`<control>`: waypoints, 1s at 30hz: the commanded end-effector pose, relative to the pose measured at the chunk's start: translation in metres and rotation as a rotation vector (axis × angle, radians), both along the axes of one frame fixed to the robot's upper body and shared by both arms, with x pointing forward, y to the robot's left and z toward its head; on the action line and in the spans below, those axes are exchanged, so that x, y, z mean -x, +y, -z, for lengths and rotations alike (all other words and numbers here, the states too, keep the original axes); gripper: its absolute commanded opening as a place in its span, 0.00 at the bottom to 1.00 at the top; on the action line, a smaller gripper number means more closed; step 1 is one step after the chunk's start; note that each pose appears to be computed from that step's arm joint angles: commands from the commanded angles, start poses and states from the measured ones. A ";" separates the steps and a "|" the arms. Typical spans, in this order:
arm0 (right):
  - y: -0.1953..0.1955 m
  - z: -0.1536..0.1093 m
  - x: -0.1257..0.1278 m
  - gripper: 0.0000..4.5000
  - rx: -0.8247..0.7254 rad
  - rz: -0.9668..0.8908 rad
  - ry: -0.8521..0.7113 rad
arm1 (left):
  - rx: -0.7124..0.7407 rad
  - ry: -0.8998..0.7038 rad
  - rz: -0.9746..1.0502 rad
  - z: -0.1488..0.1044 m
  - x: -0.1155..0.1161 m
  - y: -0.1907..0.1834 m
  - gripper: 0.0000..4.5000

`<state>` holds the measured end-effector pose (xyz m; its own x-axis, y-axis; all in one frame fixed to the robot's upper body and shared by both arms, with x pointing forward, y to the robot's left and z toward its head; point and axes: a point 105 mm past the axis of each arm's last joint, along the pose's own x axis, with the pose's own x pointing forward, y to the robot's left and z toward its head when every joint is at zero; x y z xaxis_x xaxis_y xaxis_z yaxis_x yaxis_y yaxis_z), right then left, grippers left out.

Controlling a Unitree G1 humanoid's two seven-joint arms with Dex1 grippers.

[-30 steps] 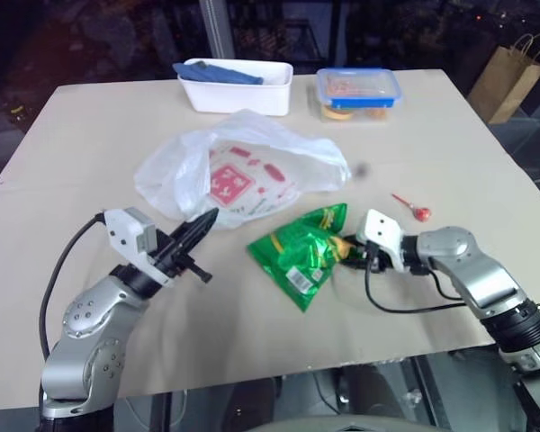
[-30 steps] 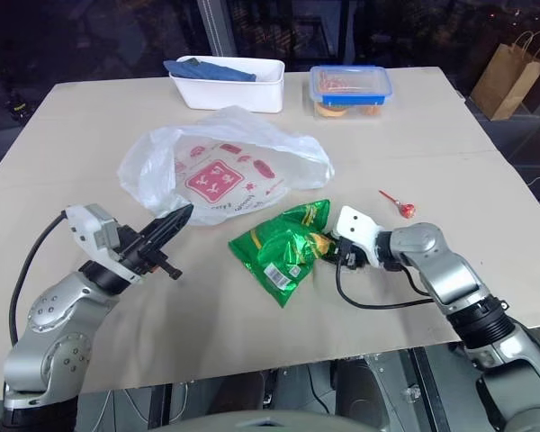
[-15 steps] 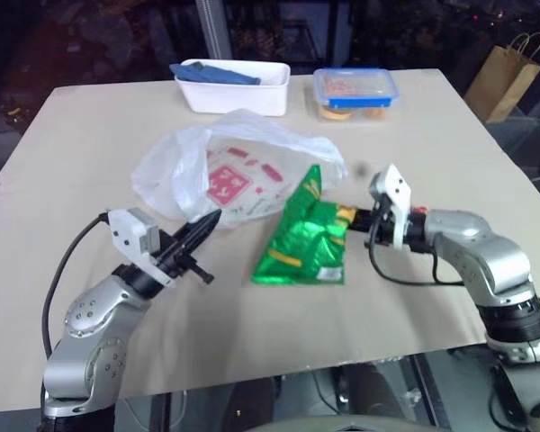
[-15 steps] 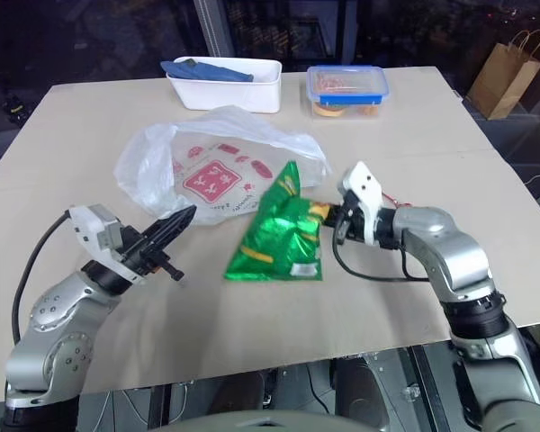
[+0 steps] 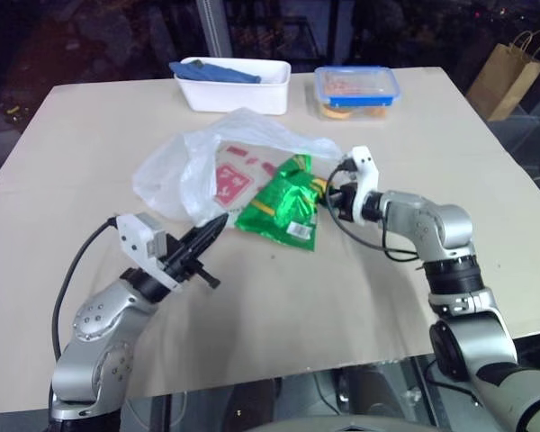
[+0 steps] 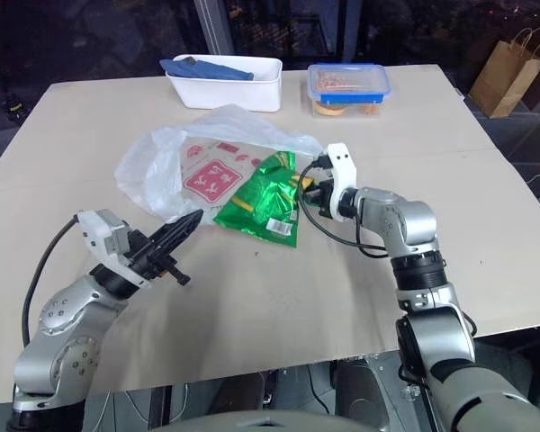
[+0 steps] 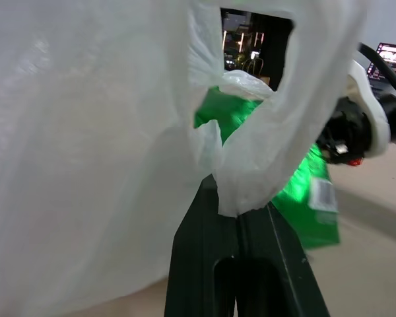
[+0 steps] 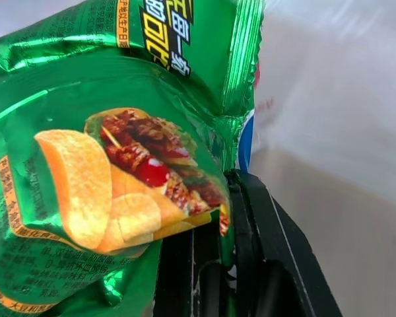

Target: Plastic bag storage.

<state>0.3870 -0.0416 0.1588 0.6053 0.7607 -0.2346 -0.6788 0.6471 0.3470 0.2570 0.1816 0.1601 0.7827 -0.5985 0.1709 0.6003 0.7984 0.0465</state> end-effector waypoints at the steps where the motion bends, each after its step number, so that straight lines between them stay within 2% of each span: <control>1: -0.005 -0.025 -0.012 0.03 -0.083 0.012 -0.020 | -0.023 -0.062 0.014 -0.011 0.006 -0.003 0.00; 7: -0.019 -0.043 -0.033 0.03 -0.181 0.076 0.023 | -0.030 -0.067 0.005 -0.010 0.007 -0.002 0.00; 9: -0.013 -0.046 -0.038 0.03 -0.204 0.095 0.034 | -0.028 -0.068 0.007 -0.009 0.008 -0.003 0.00; 14: 0.043 -0.047 -0.036 0.03 -0.213 0.082 0.045 | -0.017 -0.068 0.027 -0.009 0.009 -0.010 0.00; 18: 0.089 -0.040 -0.033 0.03 -0.139 0.103 0.032 | -0.007 -0.072 0.034 -0.009 0.007 -0.013 0.00; 20: 0.125 -0.063 -0.022 0.03 -0.200 0.056 0.006 | -0.007 -0.073 0.041 -0.009 0.006 -0.016 0.00; 22: 0.145 -0.083 -0.011 0.16 -0.243 -0.007 -0.027 | -0.007 -0.075 0.043 -0.009 0.004 -0.017 0.00; 23: 0.147 -0.085 -0.010 0.23 -0.222 -0.024 -0.065 | -0.005 -0.077 0.043 -0.009 0.004 -0.018 0.00; 24: 0.143 -0.082 -0.012 0.35 -0.191 -0.013 -0.092 | -0.005 -0.080 0.043 -0.010 0.003 -0.018 0.00; 26: 0.124 -0.063 -0.023 0.54 -0.096 0.028 -0.137 | 0.007 -0.088 0.036 -0.012 0.001 -0.018 0.00; 27: 0.114 -0.054 -0.025 0.68 -0.039 0.022 -0.177 | 0.011 -0.091 0.033 -0.013 0.000 -0.018 0.00; 30: 0.081 -0.029 -0.017 0.99 0.108 -0.109 -0.251 | 0.020 -0.092 0.029 -0.013 -0.001 -0.019 0.00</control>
<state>0.4072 0.0495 0.1794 0.6007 0.7786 -0.1813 -0.7609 0.6264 0.1693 0.2604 0.1617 0.1677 0.7479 -0.6224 0.2308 0.6252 0.7773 0.0702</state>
